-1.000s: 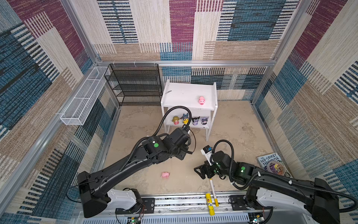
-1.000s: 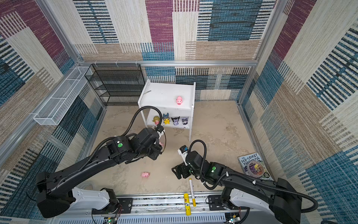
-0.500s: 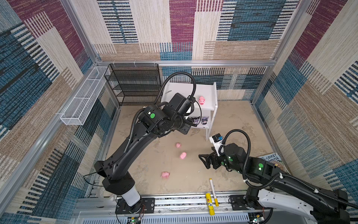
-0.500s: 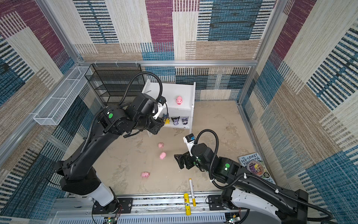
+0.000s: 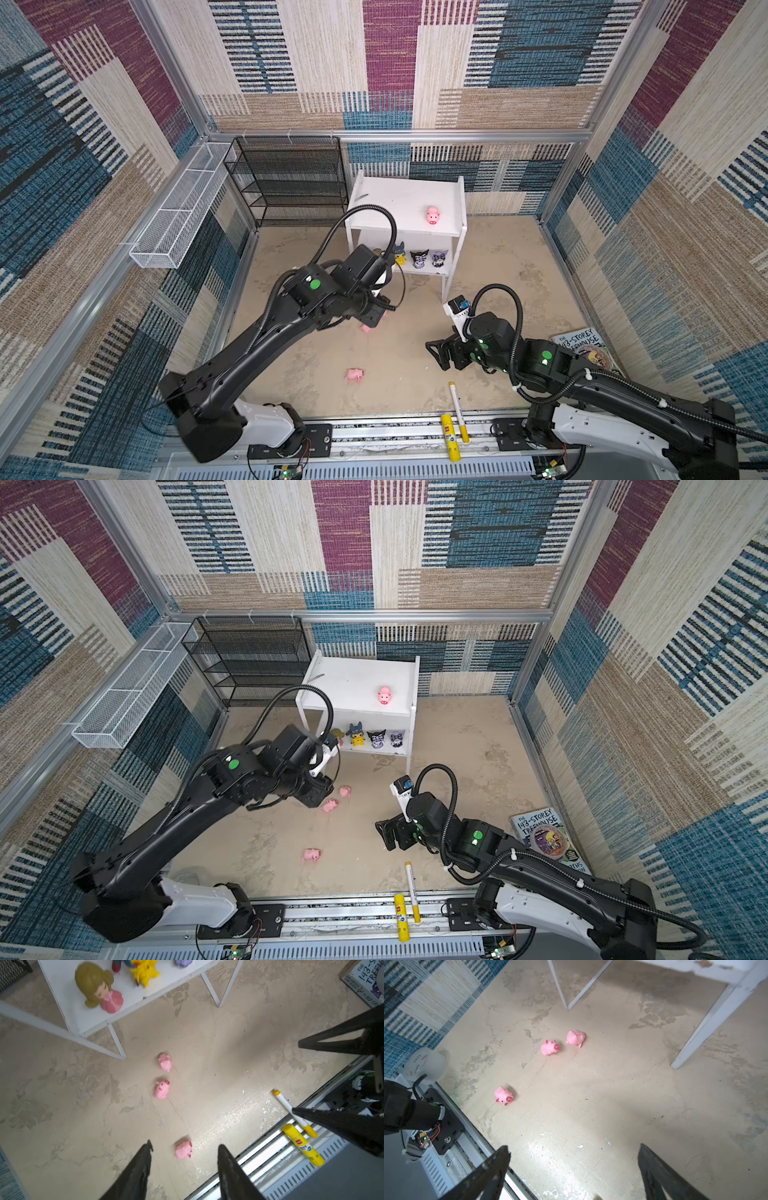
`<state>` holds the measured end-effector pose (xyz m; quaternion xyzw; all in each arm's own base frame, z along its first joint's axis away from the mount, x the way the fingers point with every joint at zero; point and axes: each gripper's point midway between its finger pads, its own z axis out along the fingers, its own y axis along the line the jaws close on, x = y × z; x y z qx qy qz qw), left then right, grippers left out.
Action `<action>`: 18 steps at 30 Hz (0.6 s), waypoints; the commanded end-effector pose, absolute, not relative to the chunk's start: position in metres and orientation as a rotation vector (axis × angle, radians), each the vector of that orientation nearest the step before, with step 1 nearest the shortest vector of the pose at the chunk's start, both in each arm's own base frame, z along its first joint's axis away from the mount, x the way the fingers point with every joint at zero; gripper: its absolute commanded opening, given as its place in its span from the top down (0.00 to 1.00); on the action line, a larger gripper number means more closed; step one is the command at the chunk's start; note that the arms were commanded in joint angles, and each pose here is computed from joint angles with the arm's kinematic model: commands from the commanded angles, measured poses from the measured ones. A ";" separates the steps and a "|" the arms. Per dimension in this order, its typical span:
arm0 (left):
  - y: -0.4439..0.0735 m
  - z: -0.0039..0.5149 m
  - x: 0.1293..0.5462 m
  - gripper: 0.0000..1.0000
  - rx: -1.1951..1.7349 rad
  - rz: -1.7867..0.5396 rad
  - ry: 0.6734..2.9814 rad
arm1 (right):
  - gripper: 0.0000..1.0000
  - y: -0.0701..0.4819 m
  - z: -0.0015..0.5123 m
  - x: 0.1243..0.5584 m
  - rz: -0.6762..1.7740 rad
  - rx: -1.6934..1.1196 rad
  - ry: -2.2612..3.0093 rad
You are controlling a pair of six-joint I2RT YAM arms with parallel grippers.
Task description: Place and organize the plastic toys onto the shelf
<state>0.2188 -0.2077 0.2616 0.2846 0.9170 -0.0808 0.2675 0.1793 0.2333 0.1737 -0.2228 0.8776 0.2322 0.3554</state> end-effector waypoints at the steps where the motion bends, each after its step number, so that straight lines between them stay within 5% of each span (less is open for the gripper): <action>1: -0.202 0.253 0.221 0.34 0.525 -0.352 2.371 | 0.03 0.252 0.177 0.180 0.693 -0.589 2.234; 5: -0.188 0.213 0.212 0.19 0.402 -0.406 2.365 | 0.04 0.263 0.166 0.181 0.712 -0.617 2.244; 18: -0.192 0.140 0.236 0.20 0.325 -0.322 2.490 | 0.18 0.277 0.139 0.182 0.734 -0.646 2.289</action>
